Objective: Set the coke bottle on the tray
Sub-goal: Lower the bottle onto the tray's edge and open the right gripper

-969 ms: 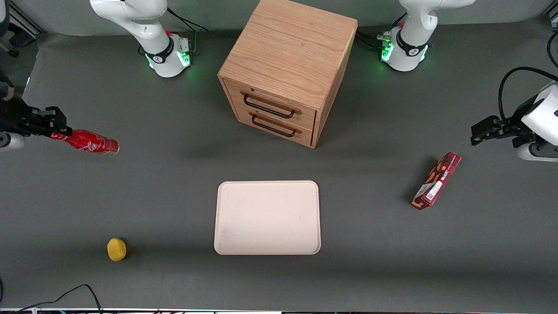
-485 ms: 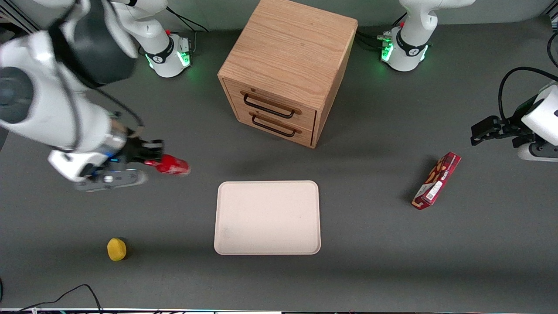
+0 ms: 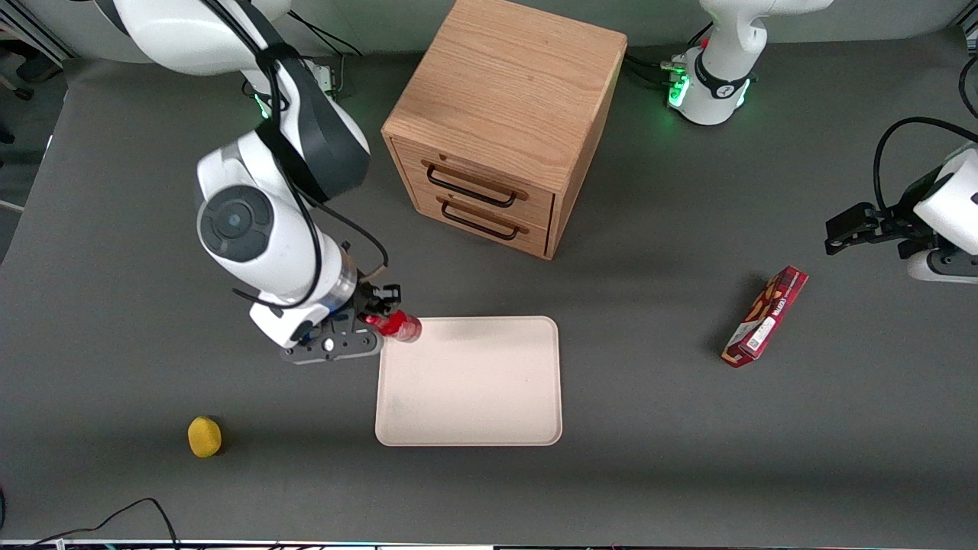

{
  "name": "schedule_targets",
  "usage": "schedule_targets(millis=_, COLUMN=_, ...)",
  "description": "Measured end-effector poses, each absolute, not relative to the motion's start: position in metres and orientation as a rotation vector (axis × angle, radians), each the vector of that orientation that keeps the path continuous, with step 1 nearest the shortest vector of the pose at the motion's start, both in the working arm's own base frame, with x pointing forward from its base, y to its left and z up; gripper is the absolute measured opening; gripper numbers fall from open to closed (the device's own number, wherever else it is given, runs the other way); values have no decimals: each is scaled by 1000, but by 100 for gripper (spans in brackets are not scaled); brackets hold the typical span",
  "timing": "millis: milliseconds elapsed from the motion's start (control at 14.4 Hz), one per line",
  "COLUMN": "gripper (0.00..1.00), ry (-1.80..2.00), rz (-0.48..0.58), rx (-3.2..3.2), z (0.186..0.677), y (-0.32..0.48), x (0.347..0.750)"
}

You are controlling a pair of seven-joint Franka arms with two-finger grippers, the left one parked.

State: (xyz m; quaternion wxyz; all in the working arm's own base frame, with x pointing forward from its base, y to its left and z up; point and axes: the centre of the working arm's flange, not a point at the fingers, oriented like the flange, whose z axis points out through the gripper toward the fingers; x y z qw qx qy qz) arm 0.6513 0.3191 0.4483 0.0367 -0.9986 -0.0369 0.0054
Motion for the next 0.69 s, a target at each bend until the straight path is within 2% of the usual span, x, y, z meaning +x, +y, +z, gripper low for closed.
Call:
schedule_targets(millis=277, gripper=31, ry=-95, rz=-23, rx=-3066, z=376, y=315, x=651)
schedule_targets(millis=692, gripper=31, ry=-86, rz=-84, rx=-3088, z=375, y=302, x=658)
